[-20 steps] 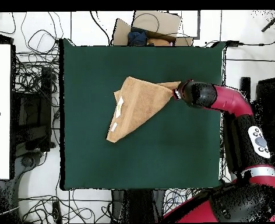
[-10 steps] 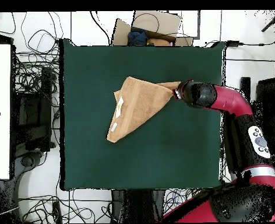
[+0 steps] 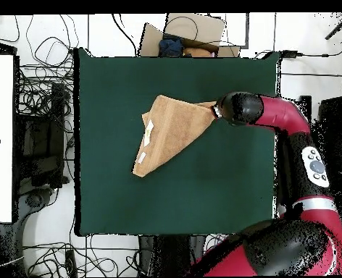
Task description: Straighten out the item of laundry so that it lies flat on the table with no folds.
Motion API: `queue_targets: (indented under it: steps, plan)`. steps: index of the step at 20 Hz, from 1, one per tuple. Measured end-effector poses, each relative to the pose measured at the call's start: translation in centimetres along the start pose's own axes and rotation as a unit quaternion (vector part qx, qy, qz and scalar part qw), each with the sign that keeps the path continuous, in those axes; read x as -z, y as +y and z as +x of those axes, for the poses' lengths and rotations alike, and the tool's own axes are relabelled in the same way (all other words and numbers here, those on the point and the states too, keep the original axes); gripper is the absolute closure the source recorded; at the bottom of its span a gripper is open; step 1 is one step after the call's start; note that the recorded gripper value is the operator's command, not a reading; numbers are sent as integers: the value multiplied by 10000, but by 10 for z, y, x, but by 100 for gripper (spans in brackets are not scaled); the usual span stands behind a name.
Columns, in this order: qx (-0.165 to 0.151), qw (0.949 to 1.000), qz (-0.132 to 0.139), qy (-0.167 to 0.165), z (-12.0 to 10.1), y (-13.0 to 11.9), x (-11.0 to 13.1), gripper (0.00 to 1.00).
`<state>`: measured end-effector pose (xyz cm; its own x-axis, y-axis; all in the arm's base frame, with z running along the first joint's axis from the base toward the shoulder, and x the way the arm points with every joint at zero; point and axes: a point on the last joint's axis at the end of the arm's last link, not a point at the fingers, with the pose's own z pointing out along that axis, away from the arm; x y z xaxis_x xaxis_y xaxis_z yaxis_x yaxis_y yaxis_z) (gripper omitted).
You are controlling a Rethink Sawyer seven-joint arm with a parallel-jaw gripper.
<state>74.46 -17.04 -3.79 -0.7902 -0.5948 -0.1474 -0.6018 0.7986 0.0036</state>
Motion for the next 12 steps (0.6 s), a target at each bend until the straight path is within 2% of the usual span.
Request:
queue_targets:
  steps: [3, 5, 8, 10, 12]
  plan:
    - [151, 9998, 1, 123, -27, 6, 6, 0]
    - [295, 9994, 45, 181, -53, 13, 14, 0]
    - [424, 9988, 124, 198, -76, 19, 23, 0]
    - [544, 9981, 230, 190, -100, 25, 31, 0]
    - [602, 9976, 296, 181, -112, 27, 35, 0]
